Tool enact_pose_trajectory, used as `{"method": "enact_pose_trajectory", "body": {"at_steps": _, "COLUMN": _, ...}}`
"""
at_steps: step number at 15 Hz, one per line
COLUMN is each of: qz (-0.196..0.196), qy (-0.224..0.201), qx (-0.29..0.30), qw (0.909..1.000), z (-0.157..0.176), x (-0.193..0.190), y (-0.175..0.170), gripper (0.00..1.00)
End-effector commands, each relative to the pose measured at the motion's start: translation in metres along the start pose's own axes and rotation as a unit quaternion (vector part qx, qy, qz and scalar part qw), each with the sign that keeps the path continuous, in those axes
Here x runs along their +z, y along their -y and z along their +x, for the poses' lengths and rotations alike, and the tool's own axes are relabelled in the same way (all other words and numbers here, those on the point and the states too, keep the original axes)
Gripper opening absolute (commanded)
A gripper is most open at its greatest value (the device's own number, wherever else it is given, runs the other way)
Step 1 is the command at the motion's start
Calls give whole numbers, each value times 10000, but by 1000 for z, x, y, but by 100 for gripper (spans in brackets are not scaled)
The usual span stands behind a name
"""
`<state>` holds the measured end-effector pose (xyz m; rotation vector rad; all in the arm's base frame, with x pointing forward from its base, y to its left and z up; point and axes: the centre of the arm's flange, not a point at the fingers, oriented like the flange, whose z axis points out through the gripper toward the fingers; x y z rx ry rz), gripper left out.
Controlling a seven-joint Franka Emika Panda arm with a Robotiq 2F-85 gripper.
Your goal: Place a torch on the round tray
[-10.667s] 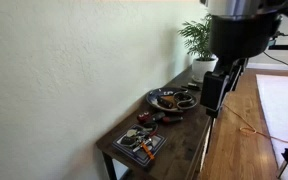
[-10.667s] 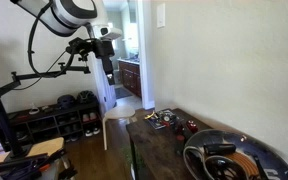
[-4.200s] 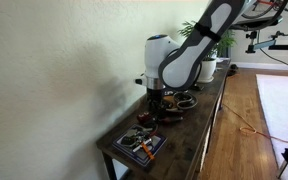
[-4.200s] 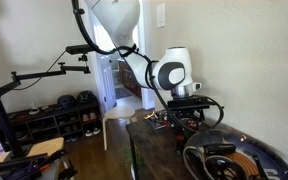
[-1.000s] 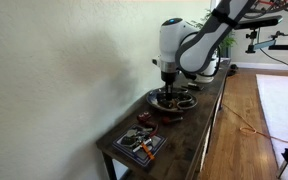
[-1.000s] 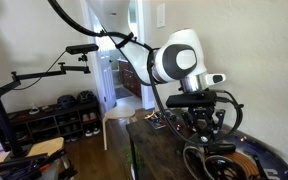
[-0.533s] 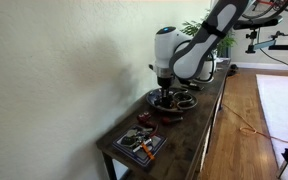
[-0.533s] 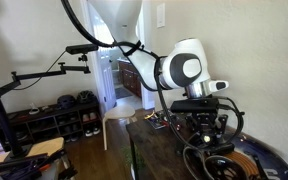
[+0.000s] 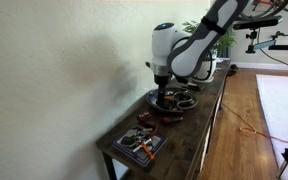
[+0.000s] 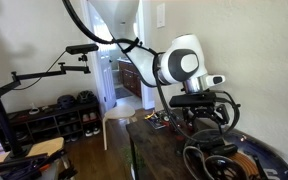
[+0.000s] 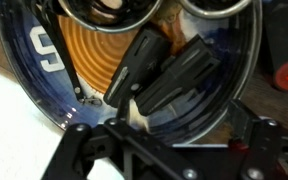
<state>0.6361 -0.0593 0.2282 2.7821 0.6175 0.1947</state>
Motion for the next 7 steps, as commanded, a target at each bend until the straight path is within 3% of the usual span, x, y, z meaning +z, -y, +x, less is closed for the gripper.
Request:
{"method": "enact_pose_trajectory", "body": {"at_steps": 1, "qz": 126, "qy": -35, "qx": 58, "qw": 9999, "z": -9, "x": -41, "y": 23, "gripper": 100}}
{"method": "enact_pose_trajectory", "body": {"at_steps": 5, "qz": 139, "qy": -81, "qx": -56, "qw": 9999, "z": -9, "x": -69, "y": 42, "gripper": 100}}
{"method": "enact_pose_trajectory", "body": {"at_steps": 6, "qz": 119, "qy": -197, "qx": -144, "qw": 9996, "z": 9, "x": -43, "y": 29, "gripper": 100}}
{"method": "enact_pose_trajectory", "body": {"at_steps": 7, "qz": 123, "qy": -179, "qx": -162, "qw": 9996, "z": 8, "x": -49, "y": 33, "gripper": 100}}
